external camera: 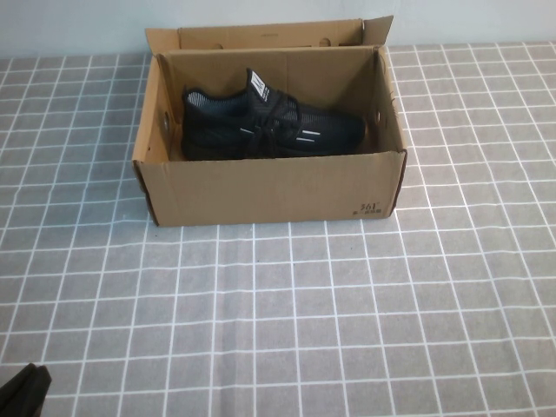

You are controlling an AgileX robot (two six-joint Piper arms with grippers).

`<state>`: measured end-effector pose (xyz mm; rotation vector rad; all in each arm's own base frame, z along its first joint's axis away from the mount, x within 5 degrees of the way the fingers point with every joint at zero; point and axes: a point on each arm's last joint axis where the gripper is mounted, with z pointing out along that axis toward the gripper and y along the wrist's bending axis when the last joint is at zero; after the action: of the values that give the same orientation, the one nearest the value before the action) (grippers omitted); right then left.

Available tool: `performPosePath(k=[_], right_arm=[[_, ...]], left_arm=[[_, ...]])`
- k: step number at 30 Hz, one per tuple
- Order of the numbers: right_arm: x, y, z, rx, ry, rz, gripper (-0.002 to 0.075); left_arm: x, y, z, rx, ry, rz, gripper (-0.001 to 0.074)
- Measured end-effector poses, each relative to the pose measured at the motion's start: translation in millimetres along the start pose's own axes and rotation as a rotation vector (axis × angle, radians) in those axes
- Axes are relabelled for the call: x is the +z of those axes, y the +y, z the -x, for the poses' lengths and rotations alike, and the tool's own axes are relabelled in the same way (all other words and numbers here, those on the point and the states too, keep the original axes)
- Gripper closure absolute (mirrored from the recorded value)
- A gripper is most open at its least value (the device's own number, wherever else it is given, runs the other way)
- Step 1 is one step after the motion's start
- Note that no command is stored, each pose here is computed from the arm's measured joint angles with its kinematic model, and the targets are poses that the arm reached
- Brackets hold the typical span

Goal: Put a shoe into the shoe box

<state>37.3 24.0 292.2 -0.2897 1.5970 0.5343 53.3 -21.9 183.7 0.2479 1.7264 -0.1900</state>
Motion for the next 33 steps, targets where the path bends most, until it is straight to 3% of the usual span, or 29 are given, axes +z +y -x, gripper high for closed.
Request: performPosePath(k=[5,10,18,27,33], right_arm=[[14,-21,-34,0.000,-0.079,-0.225,0.0742],[17,-37,-68,-0.018,-0.182,-0.342,0.0742],[11,-37,-83,-0.041,-0.129,-0.363,0.0742],[9,-40,-111,-0.021,0.176,-0.389,0.0742],[9,-40,-112,-0.020,0.190,-0.390,0.0742]], left_arm=[[0,0,0,0.000,0.000,0.000,0.0736],[0,0,0,0.000,0.000,0.000,0.0736],[0,0,0,0.000,0.000,0.000,0.0736],[0,0,0,-0.002,-0.001,0.000,0.0736],[0,0,0,-0.002,-0.001,0.000,0.0736]])
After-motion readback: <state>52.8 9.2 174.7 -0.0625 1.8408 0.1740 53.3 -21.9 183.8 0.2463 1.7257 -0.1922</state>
